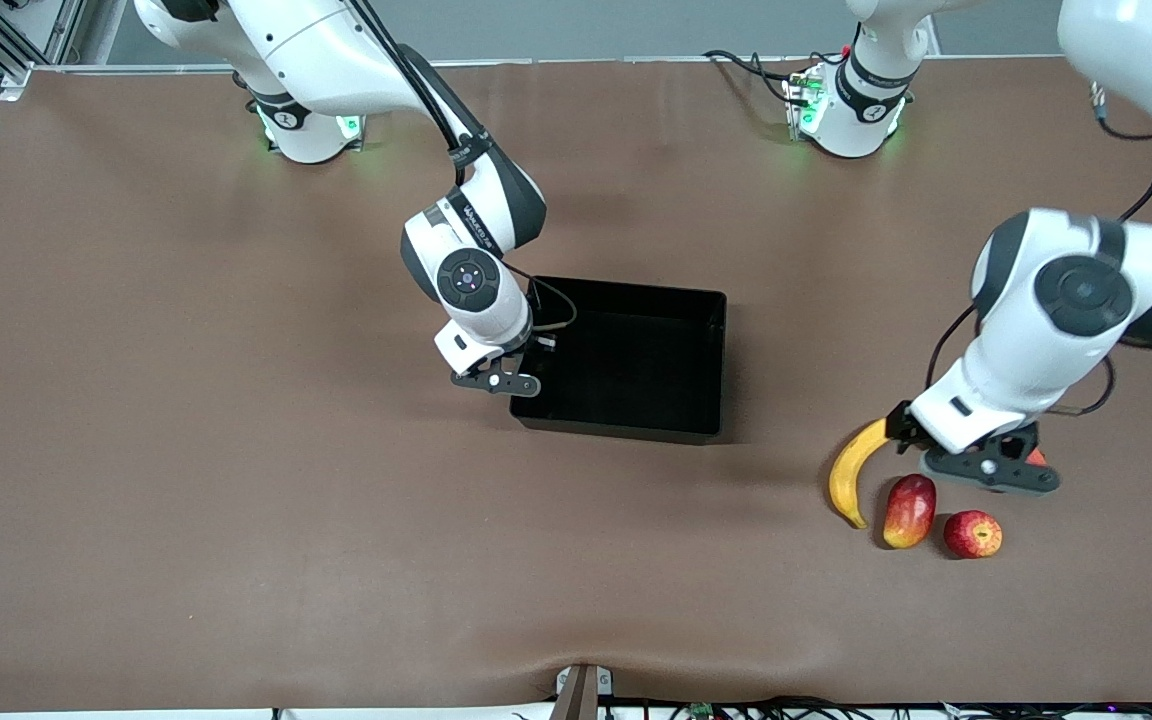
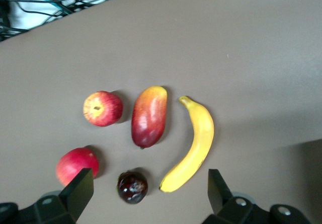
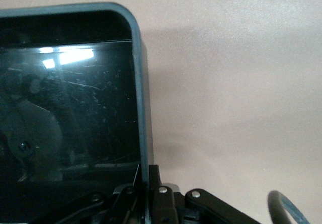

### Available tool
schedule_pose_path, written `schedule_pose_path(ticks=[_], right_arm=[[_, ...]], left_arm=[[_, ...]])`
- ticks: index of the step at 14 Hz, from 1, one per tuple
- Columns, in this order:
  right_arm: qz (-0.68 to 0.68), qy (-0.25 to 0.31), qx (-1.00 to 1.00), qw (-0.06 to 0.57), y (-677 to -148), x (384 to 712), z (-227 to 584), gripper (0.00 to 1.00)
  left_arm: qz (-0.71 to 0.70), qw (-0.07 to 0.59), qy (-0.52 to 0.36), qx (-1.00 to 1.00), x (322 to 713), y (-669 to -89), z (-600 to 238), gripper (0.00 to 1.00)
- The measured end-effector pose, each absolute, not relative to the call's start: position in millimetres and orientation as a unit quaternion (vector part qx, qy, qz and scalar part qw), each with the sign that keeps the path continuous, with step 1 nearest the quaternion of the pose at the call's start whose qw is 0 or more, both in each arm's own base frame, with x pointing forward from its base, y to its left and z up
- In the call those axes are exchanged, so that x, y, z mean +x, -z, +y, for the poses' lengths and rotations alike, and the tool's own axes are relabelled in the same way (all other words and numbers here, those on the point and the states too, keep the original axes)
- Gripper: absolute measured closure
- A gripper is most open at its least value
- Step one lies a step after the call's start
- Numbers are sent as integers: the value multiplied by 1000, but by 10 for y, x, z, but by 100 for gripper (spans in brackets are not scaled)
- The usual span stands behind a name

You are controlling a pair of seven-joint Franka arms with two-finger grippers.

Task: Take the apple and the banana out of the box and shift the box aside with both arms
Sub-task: 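Place the banana by the fruits while the right gripper grasps the tray rim, then drag the black tray away with the right gripper while the left gripper withdraws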

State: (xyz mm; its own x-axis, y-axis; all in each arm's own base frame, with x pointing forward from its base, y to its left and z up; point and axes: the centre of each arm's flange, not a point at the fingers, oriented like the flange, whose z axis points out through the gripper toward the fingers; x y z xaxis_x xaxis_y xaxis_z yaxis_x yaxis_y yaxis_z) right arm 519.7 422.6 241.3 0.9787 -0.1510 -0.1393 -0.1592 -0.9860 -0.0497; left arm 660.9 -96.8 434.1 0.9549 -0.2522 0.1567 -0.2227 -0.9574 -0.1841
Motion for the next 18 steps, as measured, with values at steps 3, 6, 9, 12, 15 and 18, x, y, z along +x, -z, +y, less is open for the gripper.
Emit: schedule_pose_path(ticks=[3, 6, 9, 12, 15, 18], right_arm=[[88, -69, -993, 30, -2521, 5305, 4108, 95], [108, -78, -991, 28, -2763, 5466, 3834, 95], [116, -89, -989, 28, -3147, 5631, 3530, 95], [107, -96, -989, 34, -3510, 5860, 2978, 95], [99, -103, -989, 42, -3750, 6078, 2257, 95], [78, -104, -991, 41, -3906, 6224, 1519, 95]], left_arm=[[96, 82, 93, -988, 6512, -4856, -891, 0], [71, 79, 84, -991, 6437, -5254, -765, 0], [57, 65, 74, -993, 6301, -5590, -770, 0], [54, 47, 75, -995, 6095, -5905, -903, 0], [60, 33, 74, -995, 5912, -6116, -1077, 0], [64, 21, 73, -995, 5732, -6304, -1222, 0]])
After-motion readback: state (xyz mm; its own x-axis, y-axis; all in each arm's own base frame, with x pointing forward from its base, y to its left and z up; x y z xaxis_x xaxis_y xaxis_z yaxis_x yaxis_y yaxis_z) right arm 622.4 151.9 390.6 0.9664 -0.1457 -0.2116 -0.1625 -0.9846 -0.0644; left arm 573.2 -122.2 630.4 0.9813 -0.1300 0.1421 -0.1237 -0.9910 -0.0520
